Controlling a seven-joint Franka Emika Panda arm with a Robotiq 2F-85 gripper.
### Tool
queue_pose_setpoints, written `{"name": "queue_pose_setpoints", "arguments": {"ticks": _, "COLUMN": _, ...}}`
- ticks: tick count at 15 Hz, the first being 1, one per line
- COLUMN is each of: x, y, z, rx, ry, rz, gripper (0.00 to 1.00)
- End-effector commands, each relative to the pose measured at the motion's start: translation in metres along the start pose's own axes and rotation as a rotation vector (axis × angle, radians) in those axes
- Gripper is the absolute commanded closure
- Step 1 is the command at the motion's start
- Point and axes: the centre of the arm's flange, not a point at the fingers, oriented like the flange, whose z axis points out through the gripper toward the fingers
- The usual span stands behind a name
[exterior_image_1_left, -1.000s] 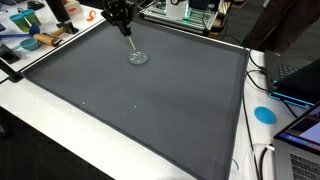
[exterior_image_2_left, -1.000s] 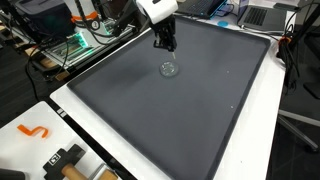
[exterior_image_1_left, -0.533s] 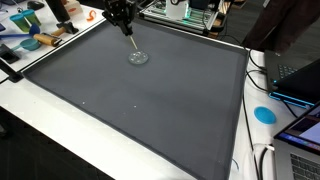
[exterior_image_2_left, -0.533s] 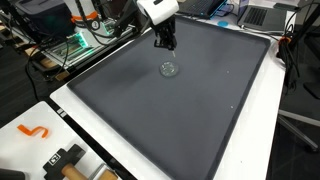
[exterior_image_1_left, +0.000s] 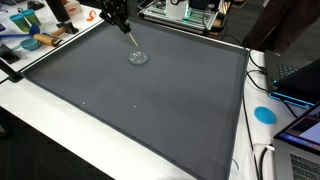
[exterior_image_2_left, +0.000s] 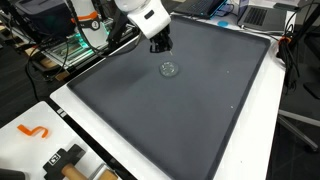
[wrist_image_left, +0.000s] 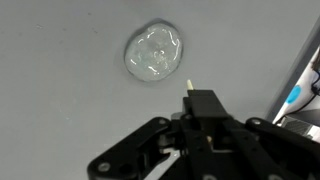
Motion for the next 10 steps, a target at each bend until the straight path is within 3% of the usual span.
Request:
{"name": "queue_pose_setpoints", "arguments": {"ticks": 1, "x": -0.001, "y": 0.019, "z": 0.005, "rx": 0.040, "ry": 0.041, "rz": 0.007, "gripper": 0.97}}
{"name": "queue_pose_setpoints", "arguments": {"ticks": 10, "x": -0.005, "y": 0.038, "z": 0.015, "rx": 0.074, "ry": 0.058, "rz": 0.013, "gripper": 0.97}}
